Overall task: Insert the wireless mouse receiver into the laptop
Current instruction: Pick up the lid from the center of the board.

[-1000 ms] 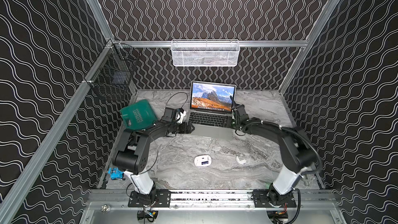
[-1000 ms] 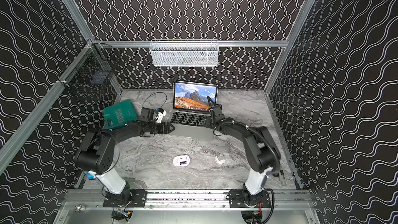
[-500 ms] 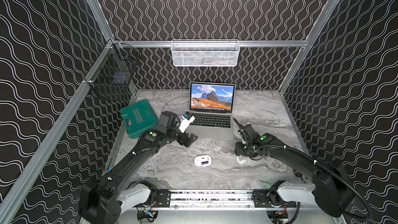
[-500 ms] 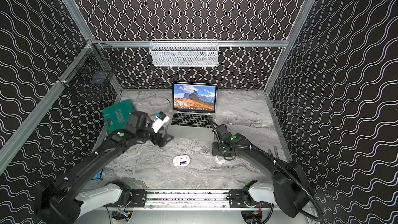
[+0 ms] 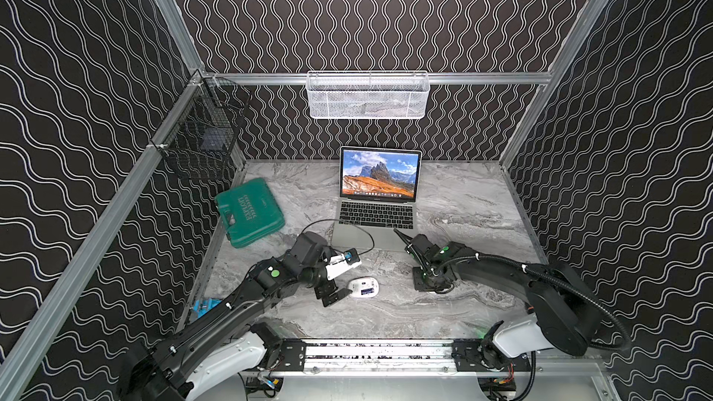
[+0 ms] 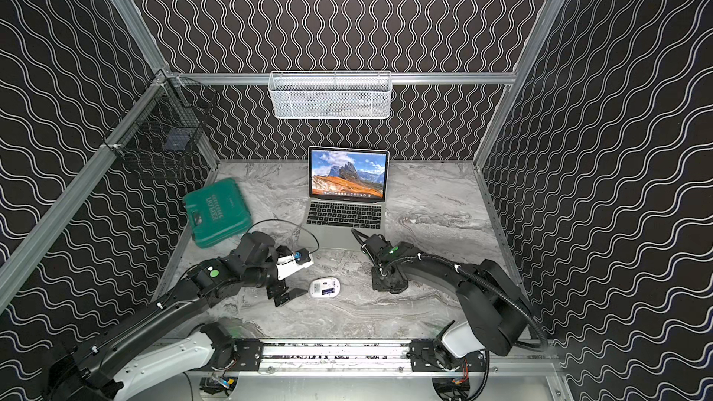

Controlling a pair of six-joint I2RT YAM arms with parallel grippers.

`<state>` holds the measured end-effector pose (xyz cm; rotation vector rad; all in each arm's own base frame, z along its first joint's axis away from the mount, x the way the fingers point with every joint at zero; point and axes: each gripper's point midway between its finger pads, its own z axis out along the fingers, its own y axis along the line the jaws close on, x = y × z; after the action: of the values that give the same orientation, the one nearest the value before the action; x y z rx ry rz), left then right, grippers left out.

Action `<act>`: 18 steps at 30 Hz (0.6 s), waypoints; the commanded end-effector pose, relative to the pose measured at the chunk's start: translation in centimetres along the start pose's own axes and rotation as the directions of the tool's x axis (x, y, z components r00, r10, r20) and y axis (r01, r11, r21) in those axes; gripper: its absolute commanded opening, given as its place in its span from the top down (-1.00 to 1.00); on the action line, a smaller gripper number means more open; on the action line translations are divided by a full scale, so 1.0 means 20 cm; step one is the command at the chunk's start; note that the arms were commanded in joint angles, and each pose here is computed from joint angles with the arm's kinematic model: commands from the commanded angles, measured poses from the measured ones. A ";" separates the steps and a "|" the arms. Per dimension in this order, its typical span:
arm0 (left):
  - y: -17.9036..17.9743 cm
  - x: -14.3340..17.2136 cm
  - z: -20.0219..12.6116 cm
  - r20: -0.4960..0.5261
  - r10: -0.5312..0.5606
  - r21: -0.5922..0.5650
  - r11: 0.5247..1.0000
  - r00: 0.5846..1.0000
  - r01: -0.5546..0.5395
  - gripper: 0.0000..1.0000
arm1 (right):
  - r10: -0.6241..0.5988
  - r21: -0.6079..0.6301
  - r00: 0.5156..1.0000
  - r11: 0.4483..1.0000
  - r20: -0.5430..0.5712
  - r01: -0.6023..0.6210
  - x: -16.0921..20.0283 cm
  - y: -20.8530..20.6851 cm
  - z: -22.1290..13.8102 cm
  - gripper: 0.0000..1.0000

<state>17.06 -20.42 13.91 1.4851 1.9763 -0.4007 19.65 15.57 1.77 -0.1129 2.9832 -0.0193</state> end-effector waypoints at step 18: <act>-0.11 0.12 0.44 -0.089 0.350 0.171 0.928 0.932 -0.332 -0.98 | 0.112 -0.357 0.968 0.934 0.223 -0.025 -0.10 0.16 -0.37 1.00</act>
<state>16.47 -22.90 5.00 1.9612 1.8372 -0.3036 20.26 17.66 8.19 -0.0666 2.7367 0.3723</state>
